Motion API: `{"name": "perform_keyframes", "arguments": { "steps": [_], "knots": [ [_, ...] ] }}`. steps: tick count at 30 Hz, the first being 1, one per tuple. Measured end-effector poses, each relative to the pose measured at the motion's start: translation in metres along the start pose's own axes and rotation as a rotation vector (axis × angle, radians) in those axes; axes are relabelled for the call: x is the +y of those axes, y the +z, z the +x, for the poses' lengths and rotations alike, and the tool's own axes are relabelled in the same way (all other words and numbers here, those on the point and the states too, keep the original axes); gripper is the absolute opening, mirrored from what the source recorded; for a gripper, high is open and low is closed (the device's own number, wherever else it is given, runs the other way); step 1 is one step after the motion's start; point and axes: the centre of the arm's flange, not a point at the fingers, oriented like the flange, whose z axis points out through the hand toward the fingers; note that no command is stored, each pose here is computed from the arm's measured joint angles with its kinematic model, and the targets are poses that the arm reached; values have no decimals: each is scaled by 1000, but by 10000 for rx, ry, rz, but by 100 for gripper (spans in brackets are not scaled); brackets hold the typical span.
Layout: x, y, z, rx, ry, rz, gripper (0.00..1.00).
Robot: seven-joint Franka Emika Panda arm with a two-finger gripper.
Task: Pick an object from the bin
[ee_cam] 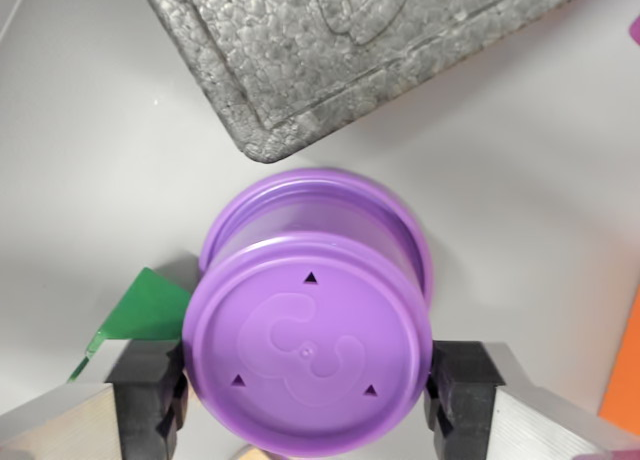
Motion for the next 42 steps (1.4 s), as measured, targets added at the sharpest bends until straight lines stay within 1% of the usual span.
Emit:
{"name": "perform_keyframes", "arguments": {
  "steps": [20,22,25,29,34,36,41,42],
  "knots": [
    [0,-1,0,0,0,-3,0],
    [0,-2,0,6,-1,-3,0],
    [-1,-8,1,25,-8,-5,0],
    [-1,-18,1,35,-12,-7,0],
    [-1,-32,0,21,-15,-25,0],
    [-1,-39,0,25,-17,-25,0],
    [-2,-55,0,9,-11,-32,0],
    [-2,-59,0,14,-8,-27,0]
  ]
}}
